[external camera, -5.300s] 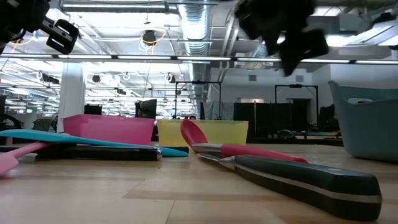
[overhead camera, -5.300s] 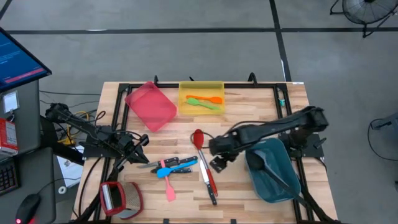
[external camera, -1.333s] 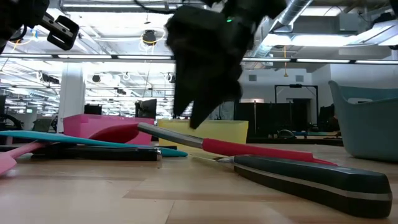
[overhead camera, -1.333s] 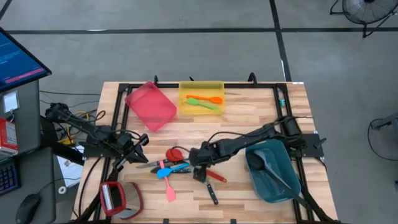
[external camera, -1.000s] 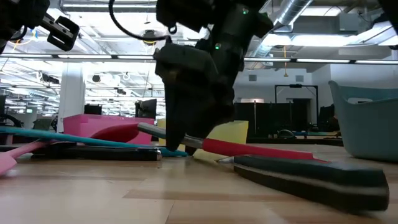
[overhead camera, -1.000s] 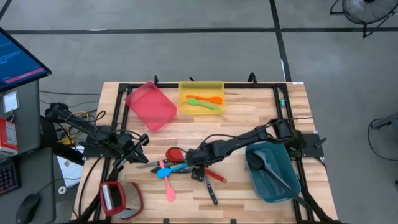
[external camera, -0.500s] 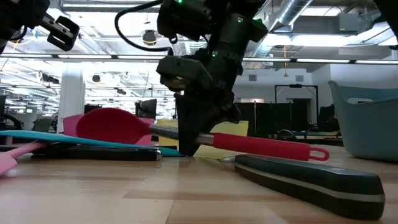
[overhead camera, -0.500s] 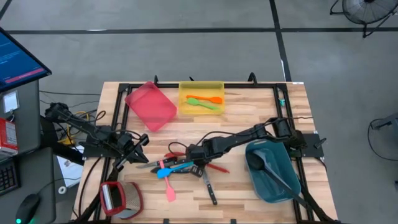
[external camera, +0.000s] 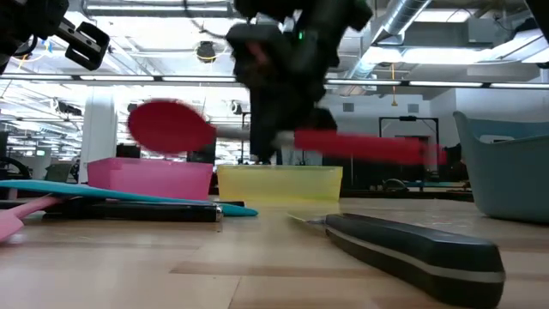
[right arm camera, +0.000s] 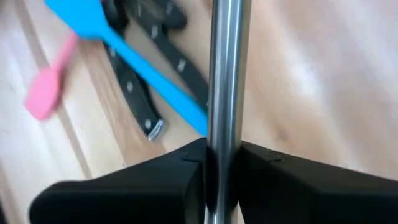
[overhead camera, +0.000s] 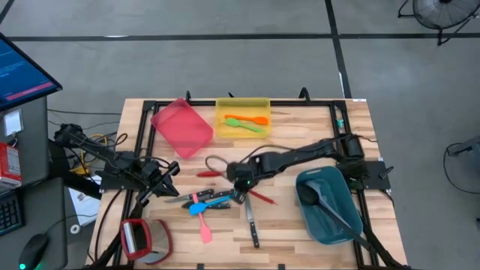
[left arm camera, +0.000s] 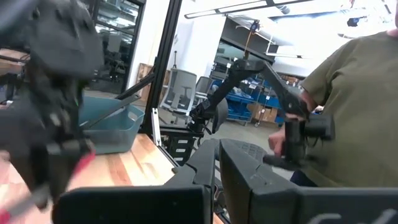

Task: Pick & Place Kitchen Items
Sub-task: Put the red serving spoon into the dark blue bin

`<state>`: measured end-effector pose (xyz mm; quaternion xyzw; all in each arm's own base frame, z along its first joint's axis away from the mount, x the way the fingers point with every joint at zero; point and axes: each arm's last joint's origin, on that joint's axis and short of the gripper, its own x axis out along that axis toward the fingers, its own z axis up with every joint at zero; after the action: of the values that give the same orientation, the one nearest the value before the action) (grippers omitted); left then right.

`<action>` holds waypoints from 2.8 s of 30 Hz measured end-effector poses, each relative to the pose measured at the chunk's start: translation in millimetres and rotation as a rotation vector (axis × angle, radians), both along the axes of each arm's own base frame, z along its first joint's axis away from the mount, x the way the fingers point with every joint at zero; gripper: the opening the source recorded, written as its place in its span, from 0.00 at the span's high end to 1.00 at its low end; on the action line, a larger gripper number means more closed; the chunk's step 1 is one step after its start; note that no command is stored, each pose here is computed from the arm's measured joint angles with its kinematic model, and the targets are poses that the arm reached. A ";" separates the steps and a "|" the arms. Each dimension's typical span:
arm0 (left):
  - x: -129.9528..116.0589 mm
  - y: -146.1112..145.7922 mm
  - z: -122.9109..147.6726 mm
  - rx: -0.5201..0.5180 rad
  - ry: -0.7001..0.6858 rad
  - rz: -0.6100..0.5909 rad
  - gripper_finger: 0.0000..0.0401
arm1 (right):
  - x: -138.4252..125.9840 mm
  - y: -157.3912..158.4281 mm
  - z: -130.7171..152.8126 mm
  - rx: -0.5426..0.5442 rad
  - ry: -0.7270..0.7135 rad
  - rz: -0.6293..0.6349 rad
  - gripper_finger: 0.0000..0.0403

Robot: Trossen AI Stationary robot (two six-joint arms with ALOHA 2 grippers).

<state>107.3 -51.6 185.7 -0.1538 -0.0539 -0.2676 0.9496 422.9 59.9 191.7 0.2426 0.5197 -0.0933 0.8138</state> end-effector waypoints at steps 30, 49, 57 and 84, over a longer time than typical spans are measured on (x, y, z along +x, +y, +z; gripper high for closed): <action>-0.3 0.0 1.4 -0.005 -0.013 -0.004 0.98 | -231.5 28.9 155.2 0.222 0.445 -0.611 0.90; -0.3 0.1 1.9 -0.008 -0.018 0.000 0.98 | -303.5 89.7 141.0 0.346 0.520 -0.779 0.90; -0.4 0.1 1.9 -0.008 -0.019 0.000 0.98 | -297.6 104.9 130.4 0.308 0.542 -0.800 0.90; -0.4 0.0 1.9 -0.007 -0.019 -0.004 0.98 | -305.7 91.6 70.4 0.518 0.439 -0.758 0.90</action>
<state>106.9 -51.6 187.6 -0.1549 -0.0634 -0.2710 0.9479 117.2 151.5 262.1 0.5826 0.5603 -0.2987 0.5074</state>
